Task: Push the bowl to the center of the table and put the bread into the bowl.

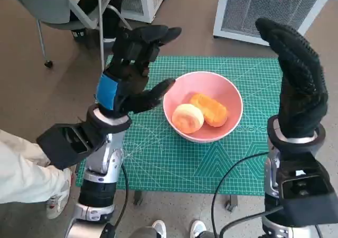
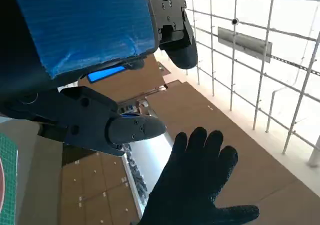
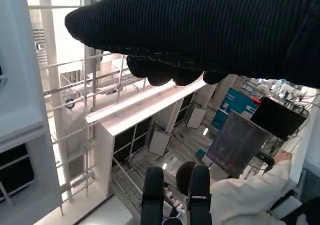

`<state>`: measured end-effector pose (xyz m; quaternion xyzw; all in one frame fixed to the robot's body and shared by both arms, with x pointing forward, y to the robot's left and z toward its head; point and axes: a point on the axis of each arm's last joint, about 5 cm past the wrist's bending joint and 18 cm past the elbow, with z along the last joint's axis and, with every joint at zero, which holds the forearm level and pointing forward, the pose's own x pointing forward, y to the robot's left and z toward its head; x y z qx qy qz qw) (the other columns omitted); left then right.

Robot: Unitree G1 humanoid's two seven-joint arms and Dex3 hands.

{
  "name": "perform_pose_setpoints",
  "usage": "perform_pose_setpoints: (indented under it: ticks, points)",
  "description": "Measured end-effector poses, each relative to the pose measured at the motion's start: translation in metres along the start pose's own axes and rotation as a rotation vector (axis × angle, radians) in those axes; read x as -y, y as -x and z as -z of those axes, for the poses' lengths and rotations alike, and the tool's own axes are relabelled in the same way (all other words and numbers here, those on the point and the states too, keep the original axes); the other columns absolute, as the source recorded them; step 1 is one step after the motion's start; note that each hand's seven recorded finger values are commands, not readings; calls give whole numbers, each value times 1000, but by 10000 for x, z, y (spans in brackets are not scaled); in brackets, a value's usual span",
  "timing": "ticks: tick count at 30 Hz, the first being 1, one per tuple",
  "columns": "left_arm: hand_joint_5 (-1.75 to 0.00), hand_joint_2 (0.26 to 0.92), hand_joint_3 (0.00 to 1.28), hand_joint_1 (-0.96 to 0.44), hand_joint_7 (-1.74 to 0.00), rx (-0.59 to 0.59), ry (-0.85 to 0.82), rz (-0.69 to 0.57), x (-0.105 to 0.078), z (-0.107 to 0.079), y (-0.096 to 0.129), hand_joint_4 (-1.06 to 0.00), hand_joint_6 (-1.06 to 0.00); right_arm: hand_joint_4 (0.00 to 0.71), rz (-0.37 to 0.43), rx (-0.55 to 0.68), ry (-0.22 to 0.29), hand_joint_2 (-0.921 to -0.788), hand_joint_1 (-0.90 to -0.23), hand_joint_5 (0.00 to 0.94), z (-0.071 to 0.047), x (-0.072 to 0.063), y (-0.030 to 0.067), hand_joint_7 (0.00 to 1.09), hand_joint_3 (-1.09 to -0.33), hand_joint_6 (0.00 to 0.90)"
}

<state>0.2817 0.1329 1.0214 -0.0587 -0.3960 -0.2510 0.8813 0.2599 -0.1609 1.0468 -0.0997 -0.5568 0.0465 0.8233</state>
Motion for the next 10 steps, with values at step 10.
perform_pose_setpoints:
  ticks: [10]
  points:
    - [-924,901,407,-289,-1135,-8,4,-23,-9,4,13,1,1,444,-7,-14,3,-921,-418,13,19,6,9,719,-508,112]
